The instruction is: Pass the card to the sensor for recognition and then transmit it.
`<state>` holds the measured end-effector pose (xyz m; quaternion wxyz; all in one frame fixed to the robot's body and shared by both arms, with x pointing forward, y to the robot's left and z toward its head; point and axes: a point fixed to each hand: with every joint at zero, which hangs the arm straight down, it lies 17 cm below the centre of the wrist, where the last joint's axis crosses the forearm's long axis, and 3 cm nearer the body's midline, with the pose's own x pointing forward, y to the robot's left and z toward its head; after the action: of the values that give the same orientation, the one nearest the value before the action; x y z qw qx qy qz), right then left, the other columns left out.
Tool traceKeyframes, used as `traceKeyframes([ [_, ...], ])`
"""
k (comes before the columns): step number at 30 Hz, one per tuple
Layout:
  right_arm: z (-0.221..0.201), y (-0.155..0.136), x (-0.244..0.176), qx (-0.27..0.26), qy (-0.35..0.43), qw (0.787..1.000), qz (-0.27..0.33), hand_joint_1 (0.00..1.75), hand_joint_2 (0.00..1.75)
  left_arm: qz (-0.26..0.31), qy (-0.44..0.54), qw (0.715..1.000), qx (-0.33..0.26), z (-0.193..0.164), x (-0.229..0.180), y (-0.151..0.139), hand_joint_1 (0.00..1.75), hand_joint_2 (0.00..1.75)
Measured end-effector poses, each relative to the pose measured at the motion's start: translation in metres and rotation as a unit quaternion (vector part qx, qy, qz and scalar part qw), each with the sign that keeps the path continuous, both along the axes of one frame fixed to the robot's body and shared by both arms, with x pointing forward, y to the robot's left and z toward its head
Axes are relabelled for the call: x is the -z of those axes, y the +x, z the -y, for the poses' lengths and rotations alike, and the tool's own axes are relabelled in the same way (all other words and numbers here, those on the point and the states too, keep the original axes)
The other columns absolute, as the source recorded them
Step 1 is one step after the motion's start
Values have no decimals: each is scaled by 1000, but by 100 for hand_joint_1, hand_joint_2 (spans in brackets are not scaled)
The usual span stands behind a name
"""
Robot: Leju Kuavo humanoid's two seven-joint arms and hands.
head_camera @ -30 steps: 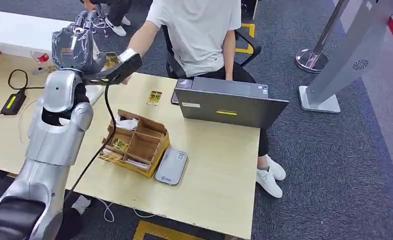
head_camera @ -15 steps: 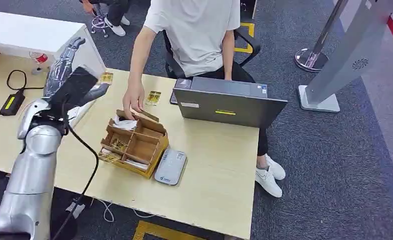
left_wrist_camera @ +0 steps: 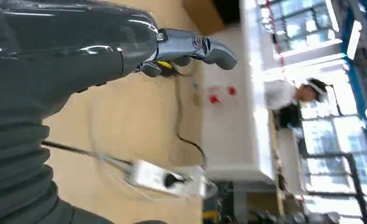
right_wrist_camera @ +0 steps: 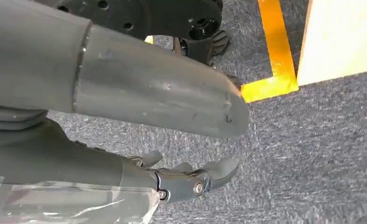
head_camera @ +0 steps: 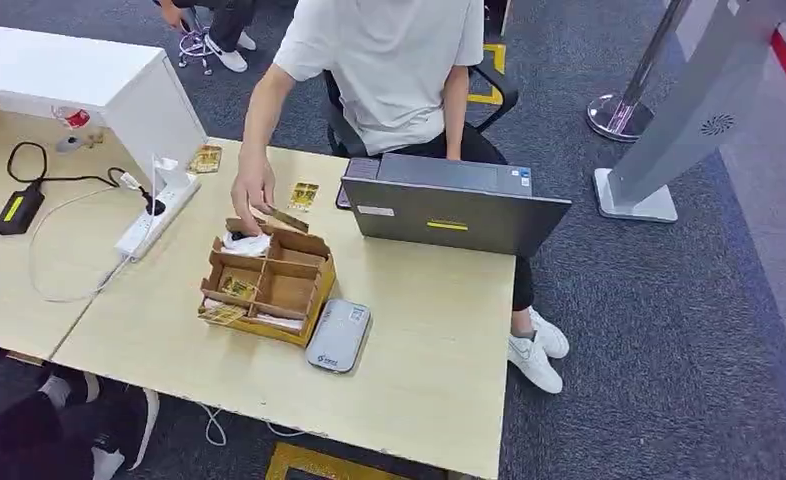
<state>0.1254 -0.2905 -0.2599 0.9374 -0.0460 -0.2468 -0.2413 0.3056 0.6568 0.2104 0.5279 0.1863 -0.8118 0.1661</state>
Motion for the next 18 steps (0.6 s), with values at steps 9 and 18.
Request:
traceKeyframes([
  [9, 8, -29, 13, -8, -26, 995, -93, 0, 0, -262, -268, 915, -148, 19, 301, -128, 0, 175],
  [18, -5, -42, 18, -12, -9, 991, -136, 0, 175, -428, -522, 724, -141, 248, 459, -191, 0, 175],
])
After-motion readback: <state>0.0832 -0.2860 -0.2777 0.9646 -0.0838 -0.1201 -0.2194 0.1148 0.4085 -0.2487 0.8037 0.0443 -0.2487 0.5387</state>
